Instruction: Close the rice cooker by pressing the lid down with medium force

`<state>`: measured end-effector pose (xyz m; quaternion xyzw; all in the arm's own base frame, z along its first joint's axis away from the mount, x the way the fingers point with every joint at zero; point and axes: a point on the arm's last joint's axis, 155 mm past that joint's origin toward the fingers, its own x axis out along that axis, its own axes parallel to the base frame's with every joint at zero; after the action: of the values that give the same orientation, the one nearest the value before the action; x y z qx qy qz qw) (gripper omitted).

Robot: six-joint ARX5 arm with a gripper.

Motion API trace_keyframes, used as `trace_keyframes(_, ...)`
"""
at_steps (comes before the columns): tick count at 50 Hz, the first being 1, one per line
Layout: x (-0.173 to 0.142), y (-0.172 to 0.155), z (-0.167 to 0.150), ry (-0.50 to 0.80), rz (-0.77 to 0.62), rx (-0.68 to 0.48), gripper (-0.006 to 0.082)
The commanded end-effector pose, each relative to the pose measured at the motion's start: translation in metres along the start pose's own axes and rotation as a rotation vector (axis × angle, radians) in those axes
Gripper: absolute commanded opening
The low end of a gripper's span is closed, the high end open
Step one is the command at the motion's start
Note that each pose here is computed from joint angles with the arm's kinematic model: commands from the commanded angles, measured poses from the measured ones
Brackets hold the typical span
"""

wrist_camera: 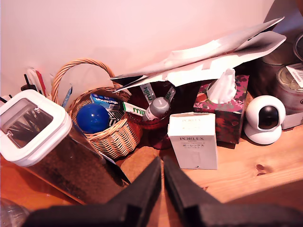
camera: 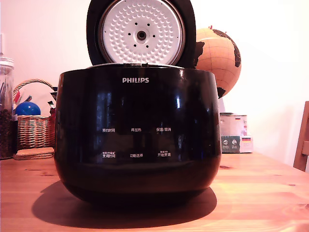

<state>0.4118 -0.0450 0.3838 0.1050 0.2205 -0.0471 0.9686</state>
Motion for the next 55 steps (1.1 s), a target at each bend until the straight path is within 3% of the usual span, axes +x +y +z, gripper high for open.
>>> trace_keyframes(1,0.006,-0.004,-0.004,0.012,-0.021,-0.004,-0.0024)
trace_keyframes(17,0.006,-0.011,-0.003,0.003,-0.055,-0.005,-0.0024)
trace_keyframes(34,0.005,-0.033,0.043,-0.183,-0.203,-0.049,-0.0024)
trace_keyframes(42,0.010,-0.051,0.059,-0.242,-0.339,-0.101,-0.0024)
trace_keyframes(55,0.045,-0.076,0.065,-0.196,-0.555,-0.212,-0.0024)
